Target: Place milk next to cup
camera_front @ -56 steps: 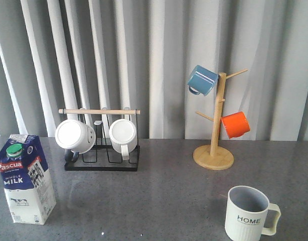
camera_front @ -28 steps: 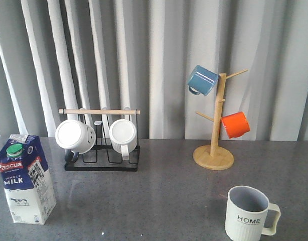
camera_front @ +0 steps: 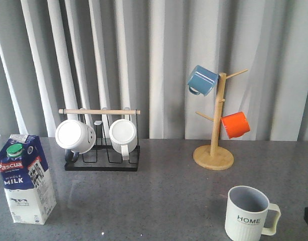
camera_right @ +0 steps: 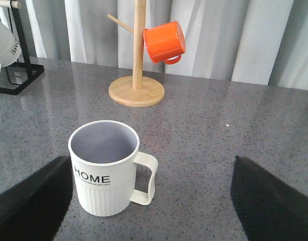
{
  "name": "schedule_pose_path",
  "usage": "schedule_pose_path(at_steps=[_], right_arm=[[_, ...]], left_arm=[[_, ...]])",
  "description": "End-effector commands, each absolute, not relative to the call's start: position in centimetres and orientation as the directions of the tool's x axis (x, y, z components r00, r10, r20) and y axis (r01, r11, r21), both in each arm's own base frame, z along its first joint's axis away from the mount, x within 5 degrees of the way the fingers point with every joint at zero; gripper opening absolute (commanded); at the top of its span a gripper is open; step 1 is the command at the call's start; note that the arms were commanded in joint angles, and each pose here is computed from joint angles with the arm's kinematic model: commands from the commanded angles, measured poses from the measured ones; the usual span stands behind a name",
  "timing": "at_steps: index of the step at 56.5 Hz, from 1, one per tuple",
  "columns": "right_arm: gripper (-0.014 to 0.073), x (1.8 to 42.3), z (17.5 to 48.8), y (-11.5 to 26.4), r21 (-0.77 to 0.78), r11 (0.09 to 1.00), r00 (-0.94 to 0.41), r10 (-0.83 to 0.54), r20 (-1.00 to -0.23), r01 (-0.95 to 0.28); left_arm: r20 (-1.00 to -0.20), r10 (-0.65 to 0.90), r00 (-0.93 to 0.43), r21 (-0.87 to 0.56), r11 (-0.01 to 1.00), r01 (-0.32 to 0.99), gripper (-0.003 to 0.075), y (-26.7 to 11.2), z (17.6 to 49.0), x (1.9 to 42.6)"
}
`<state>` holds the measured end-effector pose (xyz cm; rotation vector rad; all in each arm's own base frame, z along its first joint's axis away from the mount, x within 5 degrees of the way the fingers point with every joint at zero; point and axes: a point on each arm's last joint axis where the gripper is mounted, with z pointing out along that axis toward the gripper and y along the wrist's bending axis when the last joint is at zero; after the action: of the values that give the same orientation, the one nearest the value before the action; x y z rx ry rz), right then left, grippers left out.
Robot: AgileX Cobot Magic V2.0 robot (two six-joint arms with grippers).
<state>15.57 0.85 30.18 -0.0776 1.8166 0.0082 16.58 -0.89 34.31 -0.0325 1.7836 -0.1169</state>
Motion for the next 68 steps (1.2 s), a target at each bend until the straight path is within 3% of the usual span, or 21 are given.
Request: schedule_pose_path(at_steps=[1, 21, 35, 44, 57, 68], right_arm=[[0.0622, 15.9, 32.3, 0.9, -0.023, 0.998, -0.107, -0.030, -0.994, -0.060], [0.0561, 16.3, 32.2, 1.0, -0.023, 0.998, -0.066, -0.027, -0.997, -0.066], [0.0561, 18.5, 26.6, 1.5, -0.015, 0.993, -0.016, -0.017, -1.000, -0.115], [0.0561, 19.1, 24.0, 1.3, -0.015, 0.997, 0.039, -0.012, -0.999, -0.079], [0.0561, 20.9, 21.0, 1.0, -0.076, 0.996, -0.039, -0.078, -0.996, -0.048], [0.0561, 21.8, 18.9, 0.4, -0.055, 0.998, -0.115, -0.051, -0.992, 0.029]], left_arm=[[-0.989, -0.102, -0.110, -0.108, 0.993, 0.053, 0.0635, -1.0, 36.2, 16.8], [-0.989, -0.102, -0.110, -0.108, 0.993, 0.053, 0.0538, -1.0, 36.2, 16.8], [-0.989, -0.102, -0.111, -0.108, 0.993, 0.053, 0.0501, -1.0, 36.1, 16.8], [-0.989, -0.102, -0.111, -0.108, 0.993, 0.053, 0.0499, -1.0, 36.1, 16.8], [-0.989, -0.102, -0.111, -0.108, 0.993, 0.053, 0.0499, -1.0, 36.1, 16.8], [-0.989, -0.102, -0.111, -0.108, 0.993, 0.053, 0.0499, -1.0, 36.1, 16.8]])
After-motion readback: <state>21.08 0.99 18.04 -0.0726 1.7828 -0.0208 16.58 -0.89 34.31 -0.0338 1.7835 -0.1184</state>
